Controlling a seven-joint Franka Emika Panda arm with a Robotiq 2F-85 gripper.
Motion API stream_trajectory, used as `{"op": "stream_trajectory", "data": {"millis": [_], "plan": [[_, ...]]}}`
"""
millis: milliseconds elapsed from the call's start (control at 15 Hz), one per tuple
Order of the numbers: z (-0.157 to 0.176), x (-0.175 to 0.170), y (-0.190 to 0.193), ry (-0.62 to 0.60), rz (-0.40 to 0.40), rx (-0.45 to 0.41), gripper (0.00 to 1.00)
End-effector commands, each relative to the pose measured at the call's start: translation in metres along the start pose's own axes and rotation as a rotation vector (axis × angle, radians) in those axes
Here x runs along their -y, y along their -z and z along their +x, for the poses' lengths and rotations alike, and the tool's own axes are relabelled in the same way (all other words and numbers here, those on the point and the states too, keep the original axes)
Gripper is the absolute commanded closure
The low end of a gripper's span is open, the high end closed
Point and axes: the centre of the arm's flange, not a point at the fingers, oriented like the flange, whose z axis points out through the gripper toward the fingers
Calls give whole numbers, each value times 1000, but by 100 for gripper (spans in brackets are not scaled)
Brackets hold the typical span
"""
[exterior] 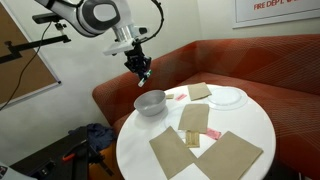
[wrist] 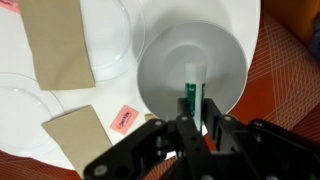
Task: Put the marker in the bowl
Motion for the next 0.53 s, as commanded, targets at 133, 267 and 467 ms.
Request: {"op": "stream_trajectory", "data": {"millis": [133, 267, 467], "plan": [[6, 6, -24, 62, 56, 17, 95], [6, 10, -34, 78, 50, 19, 95], [8, 12, -48, 89, 52, 19, 95]]}}
